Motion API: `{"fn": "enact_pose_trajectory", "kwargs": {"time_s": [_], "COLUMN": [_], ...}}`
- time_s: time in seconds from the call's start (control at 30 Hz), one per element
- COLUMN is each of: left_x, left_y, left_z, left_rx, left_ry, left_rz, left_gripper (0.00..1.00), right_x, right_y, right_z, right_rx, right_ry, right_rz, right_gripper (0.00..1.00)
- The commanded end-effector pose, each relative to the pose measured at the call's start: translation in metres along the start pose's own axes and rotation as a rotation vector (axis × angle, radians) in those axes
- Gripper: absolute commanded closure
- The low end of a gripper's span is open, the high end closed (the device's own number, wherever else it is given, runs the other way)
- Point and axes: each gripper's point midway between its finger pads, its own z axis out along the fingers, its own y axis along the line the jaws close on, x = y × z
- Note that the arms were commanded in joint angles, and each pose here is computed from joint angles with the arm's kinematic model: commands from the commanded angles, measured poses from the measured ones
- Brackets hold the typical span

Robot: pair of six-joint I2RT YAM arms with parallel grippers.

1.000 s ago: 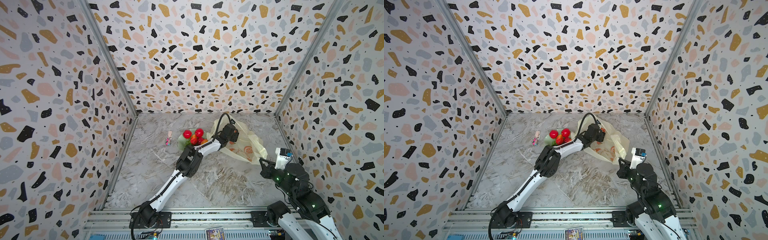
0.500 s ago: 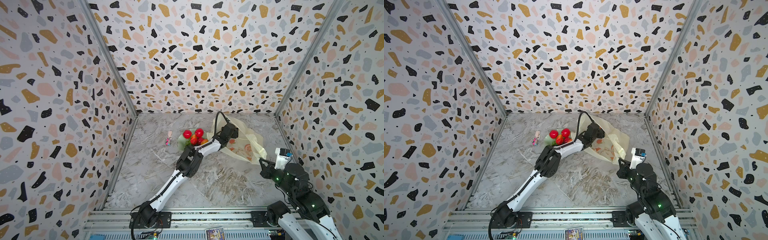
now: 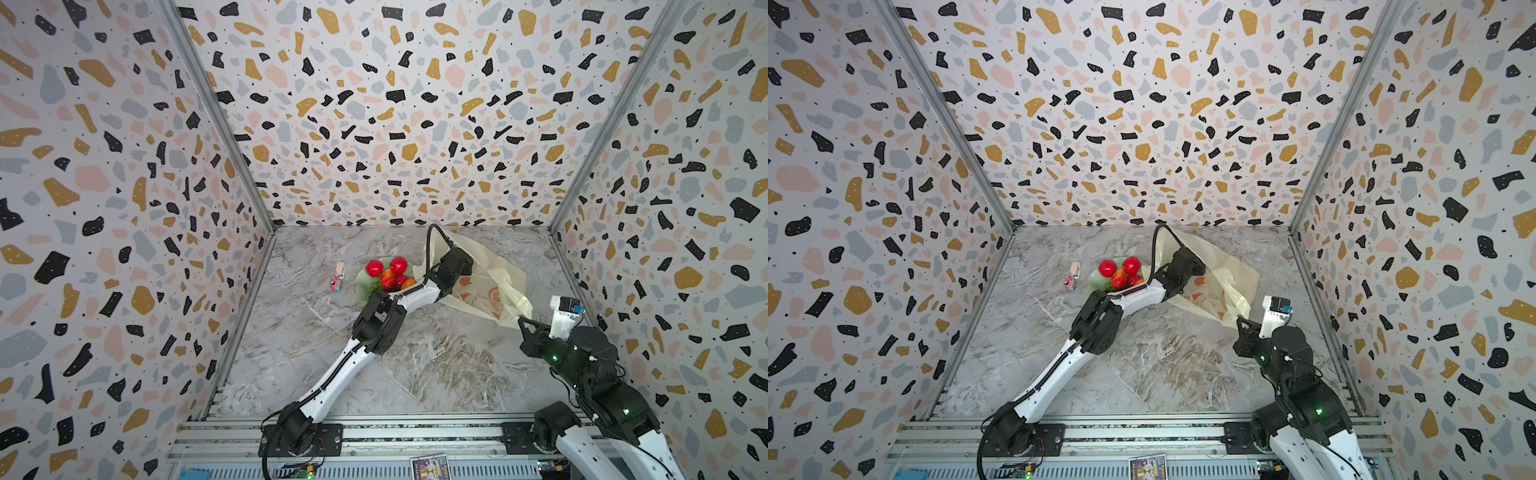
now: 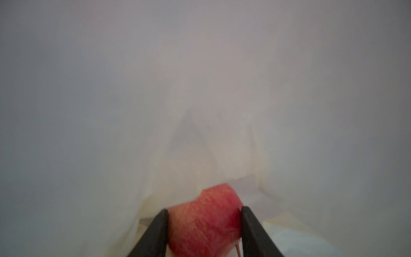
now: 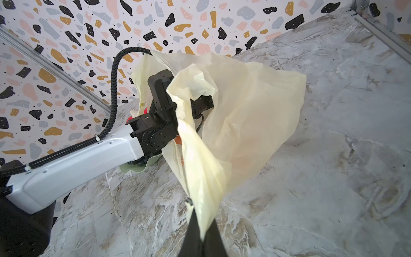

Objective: Take fruits out of the plastic bag
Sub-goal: Take out the fake fruit from the plastic bag.

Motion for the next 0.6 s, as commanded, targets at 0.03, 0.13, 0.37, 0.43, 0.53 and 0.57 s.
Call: {"fn": "enact_pose_trajectory", "kwargs": {"time_s": [0.03, 0.13, 0.37, 0.43, 0.53, 0.57], "left_x": [-0.01, -0.008, -0.032, -0.039, -0.046, -0.045], "left_y": [-0.013, -0.022, -0.034, -0.044, -0.058, -0.064], "left_z": [-0.012, -0.024, -0.066, -0.079, -0.099, -0.105], "left_rx": [0.091, 0.147, 0.199, 0.246, 0.311, 0.337], "left_ry": [0.012, 0.037, -0.031, -0.052, -0.07, -0.069], "left_rz": [0.088, 0.154, 0.206, 0.2, 0.202, 0.204], "left_gripper": [0.73, 0.74, 0.75, 0.75, 0.75, 0.75], "right_x": [0.002, 0.003, 0.006, 0.009, 0.014, 0.014], "right_y": [0.0, -0.001, -0.004, -0.007, -0.015, -0.016], "right_z": [0.0, 0.0, 0.001, 0.002, 0.002, 0.002], "right_rx": [0.001, 0.003, 0.013, 0.023, 0.056, 0.061], "right_ry": [0.008, 0.01, 0.015, 0.021, 0.021, 0.017], "right_rz": [0.003, 0.004, 0.017, 0.038, 0.077, 0.084], "right_gripper": [1.0, 1.0, 1.0, 1.0, 1.0, 1.0]}}
